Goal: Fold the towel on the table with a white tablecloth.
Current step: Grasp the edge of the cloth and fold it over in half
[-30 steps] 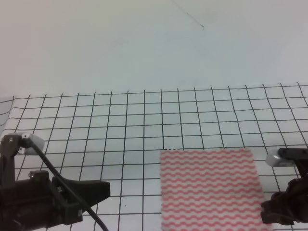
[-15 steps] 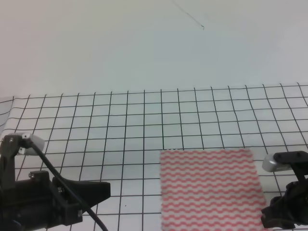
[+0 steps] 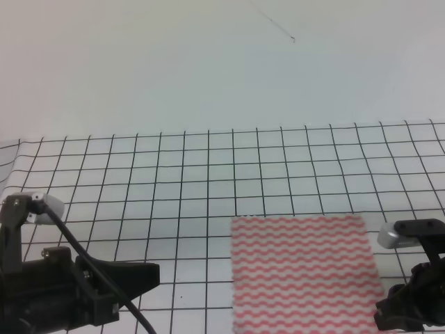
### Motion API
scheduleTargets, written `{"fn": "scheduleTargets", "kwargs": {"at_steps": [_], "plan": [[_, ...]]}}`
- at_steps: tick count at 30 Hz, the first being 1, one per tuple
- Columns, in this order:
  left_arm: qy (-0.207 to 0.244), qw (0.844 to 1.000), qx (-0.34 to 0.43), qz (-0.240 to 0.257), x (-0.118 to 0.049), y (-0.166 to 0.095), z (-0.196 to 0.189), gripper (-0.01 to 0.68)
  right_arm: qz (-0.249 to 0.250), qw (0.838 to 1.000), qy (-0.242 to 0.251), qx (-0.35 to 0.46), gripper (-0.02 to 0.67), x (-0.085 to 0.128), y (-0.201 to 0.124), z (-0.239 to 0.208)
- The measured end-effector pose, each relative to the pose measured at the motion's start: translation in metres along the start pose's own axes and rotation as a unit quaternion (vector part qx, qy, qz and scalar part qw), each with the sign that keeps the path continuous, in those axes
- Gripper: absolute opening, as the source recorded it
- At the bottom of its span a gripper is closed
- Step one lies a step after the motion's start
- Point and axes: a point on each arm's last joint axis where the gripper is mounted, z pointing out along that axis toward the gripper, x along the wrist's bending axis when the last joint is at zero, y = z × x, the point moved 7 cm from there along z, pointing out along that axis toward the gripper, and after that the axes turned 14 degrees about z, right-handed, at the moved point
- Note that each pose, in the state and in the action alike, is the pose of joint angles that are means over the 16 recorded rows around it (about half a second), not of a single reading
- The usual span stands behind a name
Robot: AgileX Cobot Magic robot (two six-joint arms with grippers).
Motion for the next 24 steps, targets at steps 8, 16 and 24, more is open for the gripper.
{"fn": "scheduleTargets", "kwargs": {"at_steps": [8,16,24], "plan": [[0.000,1.000,0.000,0.000,0.000,0.000,0.000,-0.002,0.004,1.000,0.004,0.002,0.163,0.001,-0.001,0.000],[0.002,1.000,-0.001,0.000,0.001,0.000,0.000,-0.001,0.003,1.000,0.010,-0.005,0.047,0.005,0.005,-0.002],[0.004,1.000,-0.001,0.000,0.001,0.000,0.000,-0.001,-0.007,0.999,0.017,-0.035,-0.003,0.012,0.028,-0.008]]}}
